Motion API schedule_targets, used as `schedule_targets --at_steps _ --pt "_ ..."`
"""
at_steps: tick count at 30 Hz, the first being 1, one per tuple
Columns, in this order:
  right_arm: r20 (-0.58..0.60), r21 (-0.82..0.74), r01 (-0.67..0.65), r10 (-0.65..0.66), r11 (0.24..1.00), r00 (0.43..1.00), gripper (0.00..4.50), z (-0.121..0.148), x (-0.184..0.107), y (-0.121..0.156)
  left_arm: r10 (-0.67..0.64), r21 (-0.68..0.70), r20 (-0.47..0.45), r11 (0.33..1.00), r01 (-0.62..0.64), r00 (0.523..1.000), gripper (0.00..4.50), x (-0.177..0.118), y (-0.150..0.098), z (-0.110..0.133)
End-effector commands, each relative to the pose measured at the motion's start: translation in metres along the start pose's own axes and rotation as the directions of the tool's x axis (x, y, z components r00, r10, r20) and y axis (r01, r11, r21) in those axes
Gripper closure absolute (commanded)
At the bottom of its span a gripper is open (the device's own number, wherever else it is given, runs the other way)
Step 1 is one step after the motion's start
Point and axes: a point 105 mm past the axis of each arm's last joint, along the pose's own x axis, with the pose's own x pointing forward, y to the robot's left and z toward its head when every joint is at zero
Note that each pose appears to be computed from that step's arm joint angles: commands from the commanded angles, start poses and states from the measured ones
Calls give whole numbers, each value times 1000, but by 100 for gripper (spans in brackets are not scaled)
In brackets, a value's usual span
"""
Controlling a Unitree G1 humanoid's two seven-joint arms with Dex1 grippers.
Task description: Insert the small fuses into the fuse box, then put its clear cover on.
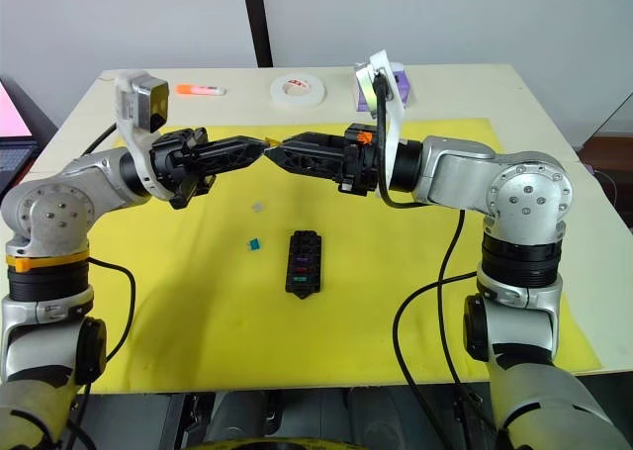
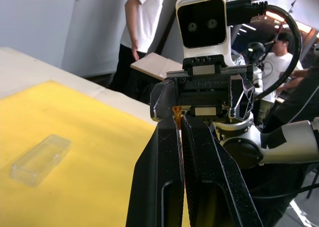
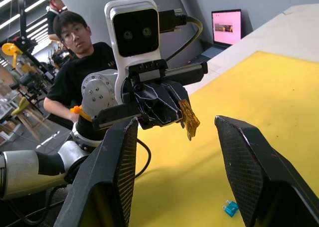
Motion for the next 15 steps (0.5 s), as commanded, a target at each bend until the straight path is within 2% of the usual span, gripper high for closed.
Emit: schedule_targets --at_steps 1,5,7,8,13,14,15 --pt "30 -21 -28 29 999 999 194 6 1 7 -31 37 -7 999 32 999 450 5 -6 5" --pt "30 -20 -32 32 999 999 194 6 2 8 -32 36 -7 999 32 999 450 5 -6 5" --pt "30 -19 -33 33 999 999 228 5 2 8 -33 34 -6 999 33 999 450 5 -6 4" --pt "30 -19 -32 33 999 999 247 5 2 8 -32 35 -7 999 32 999 450 5 -6 4" --pt "29 -20 -33 34 999 999 420 5 2 8 -31 36 -5 999 31 1000 450 5 -6 4" --pt "28 -20 -34 34 999 999 447 5 2 8 -31 37 -5 999 31 1000 450 5 -6 4" --pt "28 -20 -33 34 999 999 447 4 2 8 -30 37 -3 999 30 1000 450 5 -6 4"
